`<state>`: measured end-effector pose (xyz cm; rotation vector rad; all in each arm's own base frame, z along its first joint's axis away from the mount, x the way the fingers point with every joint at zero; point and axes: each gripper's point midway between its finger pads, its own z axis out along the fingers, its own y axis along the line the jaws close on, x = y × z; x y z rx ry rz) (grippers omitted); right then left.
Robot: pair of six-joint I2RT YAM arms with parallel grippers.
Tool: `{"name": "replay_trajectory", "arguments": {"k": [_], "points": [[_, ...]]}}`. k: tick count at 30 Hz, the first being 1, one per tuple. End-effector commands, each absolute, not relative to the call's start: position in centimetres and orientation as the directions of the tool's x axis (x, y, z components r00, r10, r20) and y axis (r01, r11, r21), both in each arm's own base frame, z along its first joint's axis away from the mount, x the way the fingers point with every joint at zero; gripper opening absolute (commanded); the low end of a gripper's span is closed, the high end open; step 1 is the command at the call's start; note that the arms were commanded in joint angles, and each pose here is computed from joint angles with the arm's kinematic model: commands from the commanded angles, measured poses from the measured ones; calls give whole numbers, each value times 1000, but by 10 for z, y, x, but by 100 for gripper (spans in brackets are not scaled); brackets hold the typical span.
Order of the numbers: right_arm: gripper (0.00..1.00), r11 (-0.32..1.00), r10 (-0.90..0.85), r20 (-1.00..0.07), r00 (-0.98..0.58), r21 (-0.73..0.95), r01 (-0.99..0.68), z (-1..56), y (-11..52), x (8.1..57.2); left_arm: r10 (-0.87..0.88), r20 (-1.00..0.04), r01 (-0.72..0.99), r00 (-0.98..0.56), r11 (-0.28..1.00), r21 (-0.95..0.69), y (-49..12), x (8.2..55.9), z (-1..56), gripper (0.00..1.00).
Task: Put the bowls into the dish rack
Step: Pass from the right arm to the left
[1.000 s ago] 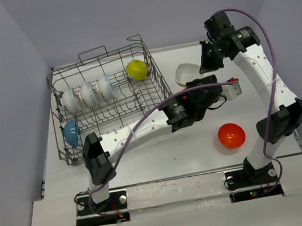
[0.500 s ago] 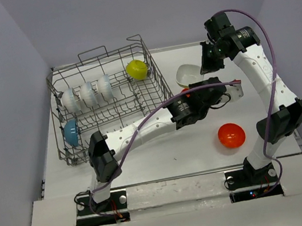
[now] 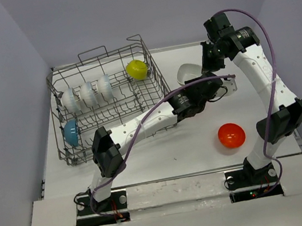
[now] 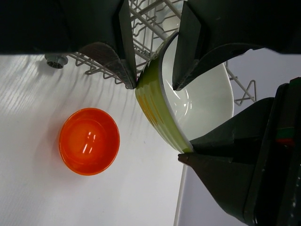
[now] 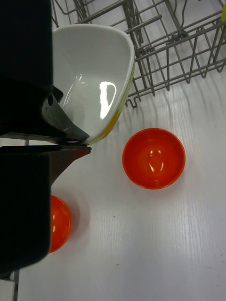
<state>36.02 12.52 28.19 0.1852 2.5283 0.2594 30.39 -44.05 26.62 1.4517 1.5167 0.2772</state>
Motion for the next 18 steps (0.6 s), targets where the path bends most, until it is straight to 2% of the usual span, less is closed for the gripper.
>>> {"name": "replay_trajectory", "arguments": {"k": [1,9,18], "points": [[1,978,181,-602,-778,197,75,300,116,355,851,-484,605,205,278,746,-429,309,294,48],[1,983,180,-619,-764,129,127,295,99,355,854,-481,600,198,283,749,-428,312,296,47],[1,978,207,-648,-733,143,150,301,97,359,851,-487,591,194,295,751,-423,311,302,47]]}}
